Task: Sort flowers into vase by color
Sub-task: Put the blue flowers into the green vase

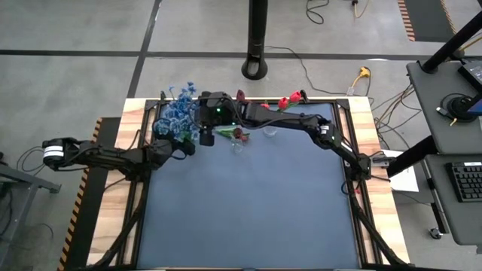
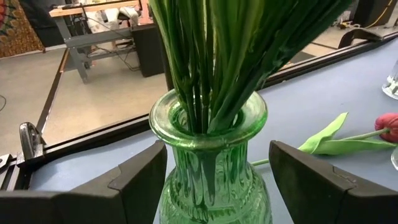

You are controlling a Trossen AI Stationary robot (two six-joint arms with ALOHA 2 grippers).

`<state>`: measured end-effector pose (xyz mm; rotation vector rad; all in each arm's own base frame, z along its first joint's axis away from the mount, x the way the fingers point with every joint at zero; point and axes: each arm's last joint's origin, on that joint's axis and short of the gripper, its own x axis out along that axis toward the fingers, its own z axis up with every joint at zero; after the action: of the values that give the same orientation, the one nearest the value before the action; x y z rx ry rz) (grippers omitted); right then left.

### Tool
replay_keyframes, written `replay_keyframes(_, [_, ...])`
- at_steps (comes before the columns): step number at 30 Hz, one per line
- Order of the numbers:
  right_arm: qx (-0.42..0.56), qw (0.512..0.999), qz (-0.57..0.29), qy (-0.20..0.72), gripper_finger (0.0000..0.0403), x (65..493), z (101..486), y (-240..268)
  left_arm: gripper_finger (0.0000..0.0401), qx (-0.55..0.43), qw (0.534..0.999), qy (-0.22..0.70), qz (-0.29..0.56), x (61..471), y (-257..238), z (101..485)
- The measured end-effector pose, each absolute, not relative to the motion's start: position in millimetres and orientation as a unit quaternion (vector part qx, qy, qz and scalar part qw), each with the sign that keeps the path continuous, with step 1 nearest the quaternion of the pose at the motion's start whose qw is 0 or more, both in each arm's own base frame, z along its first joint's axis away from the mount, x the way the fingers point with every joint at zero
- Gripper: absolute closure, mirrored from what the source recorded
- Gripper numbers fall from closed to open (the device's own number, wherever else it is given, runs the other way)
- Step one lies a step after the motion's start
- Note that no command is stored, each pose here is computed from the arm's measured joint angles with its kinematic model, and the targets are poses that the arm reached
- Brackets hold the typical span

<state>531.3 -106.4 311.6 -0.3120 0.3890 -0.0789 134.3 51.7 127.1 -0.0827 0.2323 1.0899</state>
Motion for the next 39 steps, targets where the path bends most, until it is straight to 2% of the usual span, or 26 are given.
replay_keyframes(12, [-0.162, 0.961, -0.053, 0.216, 0.0081, 527.2, 316.1, -106.8, 0.0136, -0.061, 0.842, 0.121, 0.522, 129.6, 50.6, 123.8])
replay_keyframes(19, [-0.166, 0.959, -0.058, 0.222, 0.0082, 526.7, 315.2, -107.1, 0.0132, -0.053, 0.841, 0.153, 0.516, 130.3, 49.2, 129.3])
replay_keyframes(28, [-0.161, 0.958, -0.056, 0.232, 0.0083, 519.4, 324.3, -105.6, 0.0132, -0.037, 0.814, 0.256, 0.520, 129.8, 47.8, 149.4])
replay_keyframes(39, [-0.156, 0.959, -0.058, 0.232, 0.0083, 513.6, 333.6, -104.4, 0.0132, -0.036, 0.829, 0.244, 0.502, 126.8, 41.1, 157.6])
